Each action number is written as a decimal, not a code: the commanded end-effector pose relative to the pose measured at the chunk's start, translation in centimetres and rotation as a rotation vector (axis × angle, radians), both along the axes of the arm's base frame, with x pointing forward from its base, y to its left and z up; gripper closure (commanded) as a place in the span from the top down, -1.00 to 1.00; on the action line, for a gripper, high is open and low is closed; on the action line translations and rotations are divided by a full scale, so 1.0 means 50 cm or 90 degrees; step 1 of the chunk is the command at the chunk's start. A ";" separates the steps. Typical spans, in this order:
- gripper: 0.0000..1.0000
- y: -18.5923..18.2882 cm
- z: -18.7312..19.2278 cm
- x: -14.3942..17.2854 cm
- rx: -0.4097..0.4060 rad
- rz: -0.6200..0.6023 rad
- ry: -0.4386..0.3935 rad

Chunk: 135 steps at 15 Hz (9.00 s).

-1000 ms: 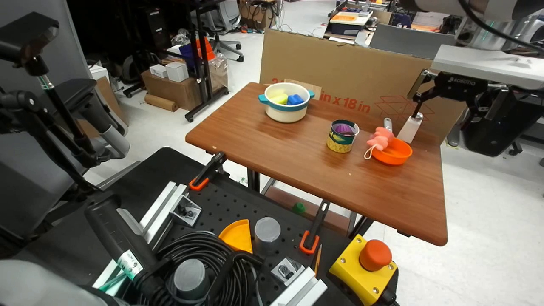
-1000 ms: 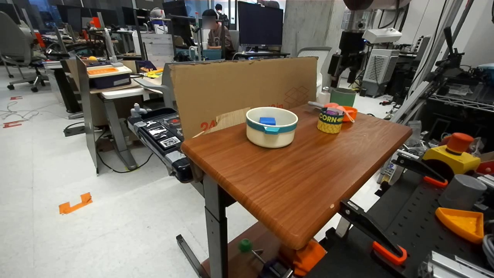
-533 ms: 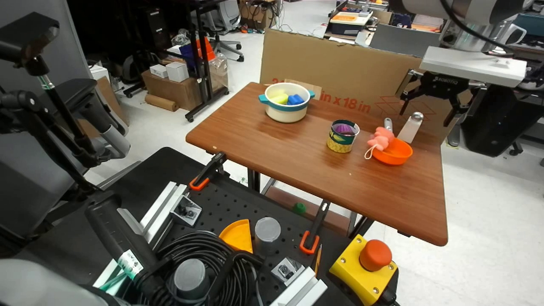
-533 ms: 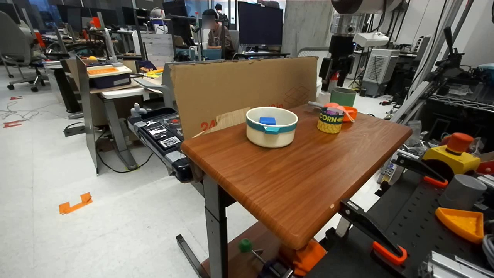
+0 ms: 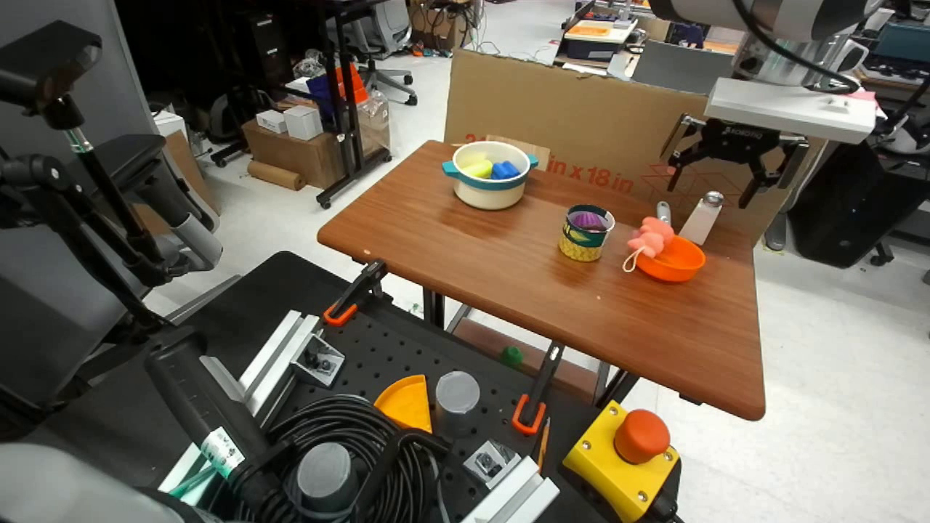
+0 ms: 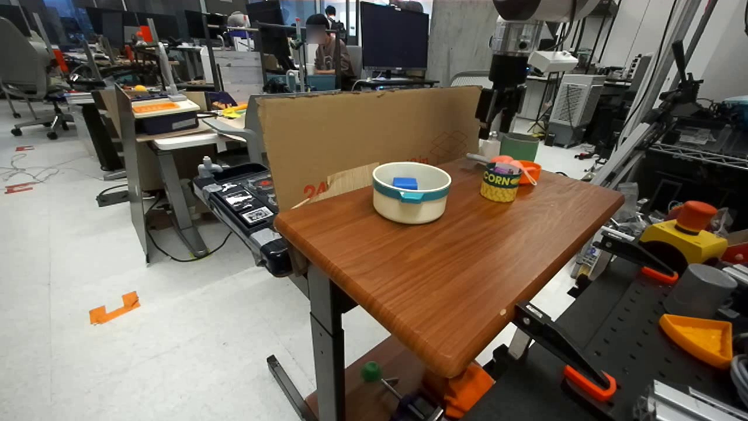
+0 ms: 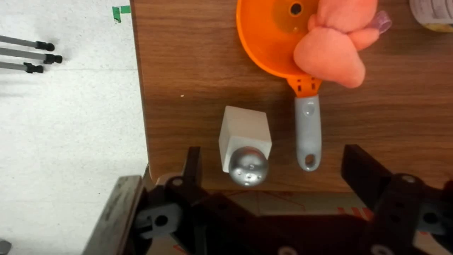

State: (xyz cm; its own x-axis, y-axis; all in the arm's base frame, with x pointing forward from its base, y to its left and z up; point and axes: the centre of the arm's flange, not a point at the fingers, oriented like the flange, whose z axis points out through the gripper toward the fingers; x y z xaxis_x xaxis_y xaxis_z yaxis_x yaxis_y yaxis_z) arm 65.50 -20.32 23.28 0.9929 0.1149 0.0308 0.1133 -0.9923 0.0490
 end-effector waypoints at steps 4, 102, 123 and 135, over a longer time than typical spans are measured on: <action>1.00 -0.023 0.004 0.011 0.012 0.007 0.003; 0.61 0.494 0.126 -0.244 0.052 0.533 -0.135; 1.00 0.322 0.082 -0.238 -0.008 0.427 -0.052; 1.00 0.274 0.055 -0.227 0.051 0.393 0.050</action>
State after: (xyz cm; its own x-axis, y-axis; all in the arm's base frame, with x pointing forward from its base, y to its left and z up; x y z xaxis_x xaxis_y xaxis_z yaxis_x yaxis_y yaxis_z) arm 53.30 -5.89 25.89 0.7425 0.6697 0.0123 0.6698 -0.7425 -0.0101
